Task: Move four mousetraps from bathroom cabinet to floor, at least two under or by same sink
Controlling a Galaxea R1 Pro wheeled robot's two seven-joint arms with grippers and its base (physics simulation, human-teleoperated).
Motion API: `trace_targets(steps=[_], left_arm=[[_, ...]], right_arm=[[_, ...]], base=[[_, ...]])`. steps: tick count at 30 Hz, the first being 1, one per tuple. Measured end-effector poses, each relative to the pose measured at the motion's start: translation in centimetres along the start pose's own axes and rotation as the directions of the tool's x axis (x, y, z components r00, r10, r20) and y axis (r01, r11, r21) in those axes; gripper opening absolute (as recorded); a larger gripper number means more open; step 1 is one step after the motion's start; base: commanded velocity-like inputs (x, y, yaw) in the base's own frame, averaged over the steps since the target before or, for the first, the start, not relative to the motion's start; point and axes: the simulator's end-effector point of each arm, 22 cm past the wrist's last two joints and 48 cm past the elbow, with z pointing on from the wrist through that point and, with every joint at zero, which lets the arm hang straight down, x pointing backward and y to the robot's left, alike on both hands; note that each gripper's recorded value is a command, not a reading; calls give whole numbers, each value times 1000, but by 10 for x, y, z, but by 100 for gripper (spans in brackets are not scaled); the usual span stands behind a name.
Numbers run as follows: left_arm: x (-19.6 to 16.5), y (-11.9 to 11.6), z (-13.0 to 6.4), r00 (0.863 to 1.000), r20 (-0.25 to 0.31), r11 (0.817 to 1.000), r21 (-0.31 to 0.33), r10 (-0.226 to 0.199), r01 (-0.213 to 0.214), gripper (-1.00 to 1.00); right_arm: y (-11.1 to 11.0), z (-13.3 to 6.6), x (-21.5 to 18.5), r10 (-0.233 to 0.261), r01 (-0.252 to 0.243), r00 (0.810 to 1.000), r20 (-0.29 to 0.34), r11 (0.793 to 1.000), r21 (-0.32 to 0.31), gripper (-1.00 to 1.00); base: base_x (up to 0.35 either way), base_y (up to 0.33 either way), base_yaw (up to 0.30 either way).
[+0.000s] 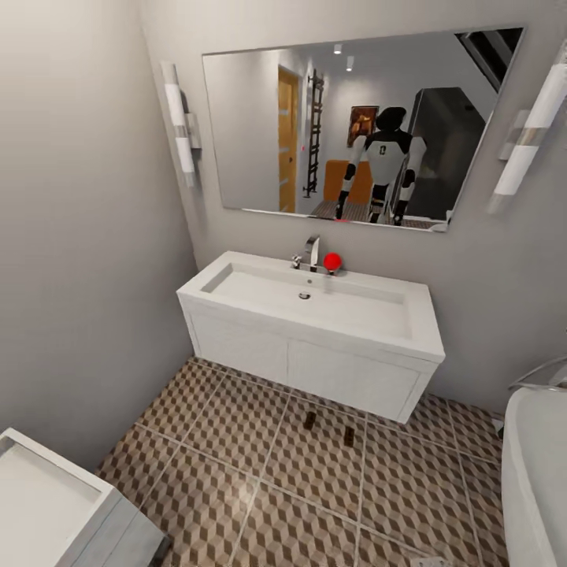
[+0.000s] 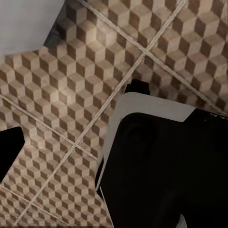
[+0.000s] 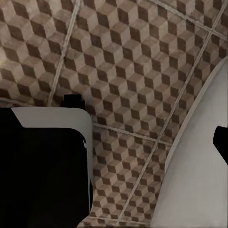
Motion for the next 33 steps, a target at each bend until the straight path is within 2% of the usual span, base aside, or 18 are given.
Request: trace_targets(steps=[10, 16, 24, 33], left_arm=[[-1, 0, 0, 1000, 3, 1000, 1, 0, 0, 100], [-6, -1, 0, 1000, 31, 1000, 1, -2, 2, 100], [-14, -2, -1, 997, 73, 1000, 2, -7, 7, 100], [-14, -1, 0, 997, 81, 1000, 1, -9, 9, 100]], right_arm=[[-1, 0, 0, -3, 3, 1000, 0, 1000, 2, 100], [-1, 0, 0, -5, 5, 1000, 0, 1000, 2, 100], [-1, 0, 0, -5, 5, 1000, 0, 1000, 2, 100], [-1, 0, 0, -5, 5, 1000, 1, 1000, 2, 100]], base=[[-300, -69, 45], [-262, -39, 195], [-102, -11, 226], [-21, -2, 69]])
